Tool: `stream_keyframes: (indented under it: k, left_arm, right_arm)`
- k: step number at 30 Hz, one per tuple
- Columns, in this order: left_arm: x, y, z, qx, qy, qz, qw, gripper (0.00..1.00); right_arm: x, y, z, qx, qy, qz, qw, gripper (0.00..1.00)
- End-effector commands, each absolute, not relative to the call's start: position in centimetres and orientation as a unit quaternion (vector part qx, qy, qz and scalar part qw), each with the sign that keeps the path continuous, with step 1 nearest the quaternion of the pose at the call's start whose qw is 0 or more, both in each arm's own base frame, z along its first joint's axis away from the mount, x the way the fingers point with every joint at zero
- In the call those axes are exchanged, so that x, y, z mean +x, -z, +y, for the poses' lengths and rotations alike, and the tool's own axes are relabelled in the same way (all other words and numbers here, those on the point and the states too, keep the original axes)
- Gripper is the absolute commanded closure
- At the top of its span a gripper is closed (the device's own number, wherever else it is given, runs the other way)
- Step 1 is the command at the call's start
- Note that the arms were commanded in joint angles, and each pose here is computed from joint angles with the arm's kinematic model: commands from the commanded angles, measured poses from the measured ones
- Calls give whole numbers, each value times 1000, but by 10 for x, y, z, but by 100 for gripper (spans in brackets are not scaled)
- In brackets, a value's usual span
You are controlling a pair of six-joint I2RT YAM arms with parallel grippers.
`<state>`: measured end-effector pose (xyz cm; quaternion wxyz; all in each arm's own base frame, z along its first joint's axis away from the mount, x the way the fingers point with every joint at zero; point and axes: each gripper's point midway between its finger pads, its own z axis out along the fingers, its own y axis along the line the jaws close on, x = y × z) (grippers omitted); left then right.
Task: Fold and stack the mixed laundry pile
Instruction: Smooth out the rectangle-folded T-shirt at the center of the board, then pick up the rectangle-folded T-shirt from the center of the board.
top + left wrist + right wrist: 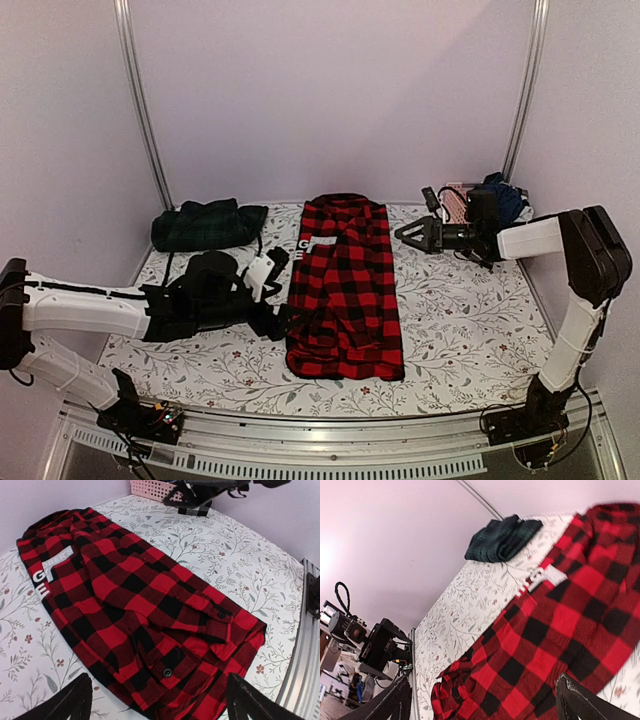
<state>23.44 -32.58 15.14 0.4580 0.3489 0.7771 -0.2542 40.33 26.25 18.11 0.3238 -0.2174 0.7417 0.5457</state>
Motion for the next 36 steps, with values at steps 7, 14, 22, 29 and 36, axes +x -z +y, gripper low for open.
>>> stream_keyframes:
  k: [7, 14, 22, 29, 36]
  left_arm:
    - [211, -101, -278, 98, 378, 867, 309, 26]
    - [191, -61, -273, 1, 389, 899, 200, 42]
    - [180, -37, -294, -1, 398, 905, 147, 53]
    - [189, -36, -308, 42, 391, 903, 174, 54]
    - [192, -34, -319, 64, 404, 897, 168, 50]
  right_arm:
    - [291, -118, 225, -104, -433, 867, 222, 10]
    - [224, -70, 229, -45, -435, 887, 148, 22]
    - [201, -35, 255, -27, -450, 888, 92, 33]
    - [200, -15, 262, -21, -453, 889, 66, 40]
    - [190, -3, 263, -20, -458, 888, 37, 47]
